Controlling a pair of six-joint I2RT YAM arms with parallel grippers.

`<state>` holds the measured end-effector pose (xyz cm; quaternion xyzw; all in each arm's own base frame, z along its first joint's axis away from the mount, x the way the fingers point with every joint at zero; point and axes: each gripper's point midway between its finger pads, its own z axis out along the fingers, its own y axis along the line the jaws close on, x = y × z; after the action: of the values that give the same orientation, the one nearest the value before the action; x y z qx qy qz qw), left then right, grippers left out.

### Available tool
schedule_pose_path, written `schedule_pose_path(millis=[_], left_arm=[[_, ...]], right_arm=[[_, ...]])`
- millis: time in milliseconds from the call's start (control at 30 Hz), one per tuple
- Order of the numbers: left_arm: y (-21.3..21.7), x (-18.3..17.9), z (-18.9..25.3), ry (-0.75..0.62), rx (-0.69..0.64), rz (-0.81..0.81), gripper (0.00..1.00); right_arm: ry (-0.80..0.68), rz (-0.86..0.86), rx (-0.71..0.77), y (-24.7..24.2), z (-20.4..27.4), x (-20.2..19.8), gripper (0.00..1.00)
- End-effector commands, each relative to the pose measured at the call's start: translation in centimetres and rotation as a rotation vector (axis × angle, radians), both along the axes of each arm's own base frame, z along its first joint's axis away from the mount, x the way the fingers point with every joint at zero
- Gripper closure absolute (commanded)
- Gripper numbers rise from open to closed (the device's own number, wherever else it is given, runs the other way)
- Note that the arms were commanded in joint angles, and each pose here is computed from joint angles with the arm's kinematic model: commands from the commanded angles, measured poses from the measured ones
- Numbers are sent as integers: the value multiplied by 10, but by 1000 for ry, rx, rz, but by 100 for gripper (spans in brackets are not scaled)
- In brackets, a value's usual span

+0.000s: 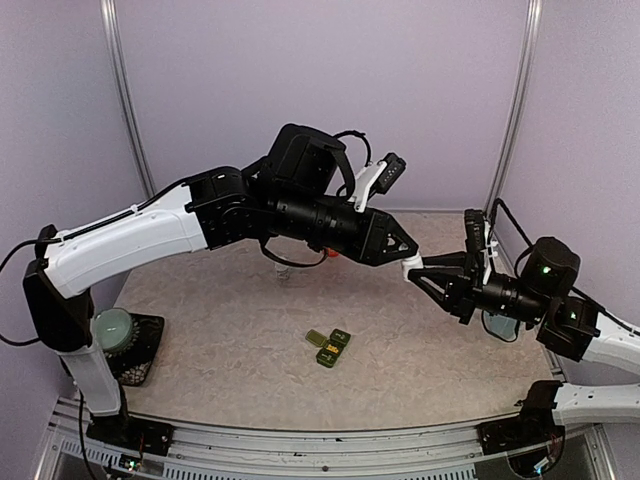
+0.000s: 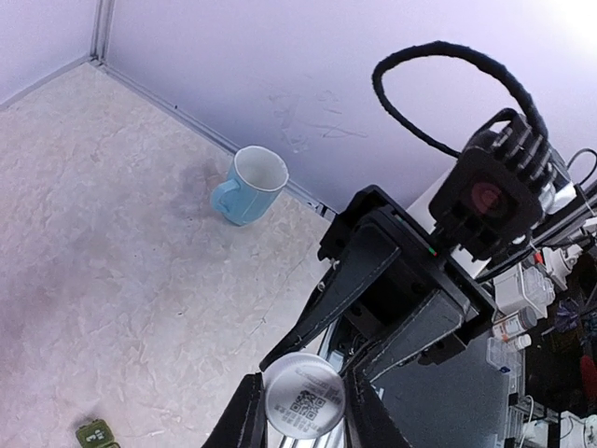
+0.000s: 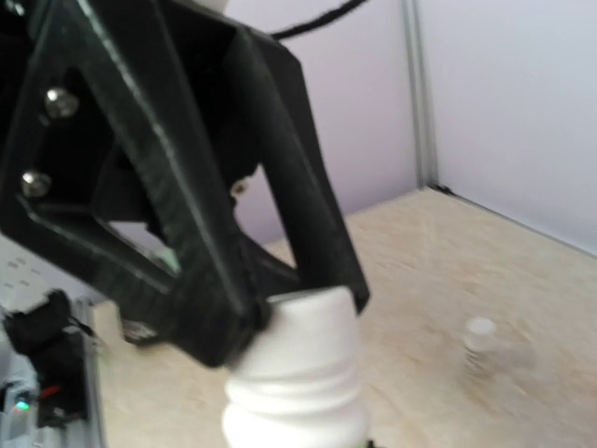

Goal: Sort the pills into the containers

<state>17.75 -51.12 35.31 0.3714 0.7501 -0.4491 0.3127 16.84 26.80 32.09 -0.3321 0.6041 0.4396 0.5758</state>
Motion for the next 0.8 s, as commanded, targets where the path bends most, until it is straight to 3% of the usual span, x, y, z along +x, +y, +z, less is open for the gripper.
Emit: schedule_pose_path(millis=[0, 300, 500, 767], left_arm=[[-3, -9, -46, 141, 142, -14, 81], [-2, -7, -70, 207, 200, 20, 82], [-13, -19, -78, 243, 169, -30, 83], [-19, -48, -62, 85, 132, -244, 83]], right_arm=[[-79, -128, 1, -9, 24, 20, 88], [-113, -254, -106, -20, 15, 38, 89], [-124, -332, -123, -28, 13, 48, 88], [-96, -134, -89, -11, 23, 18, 87]])
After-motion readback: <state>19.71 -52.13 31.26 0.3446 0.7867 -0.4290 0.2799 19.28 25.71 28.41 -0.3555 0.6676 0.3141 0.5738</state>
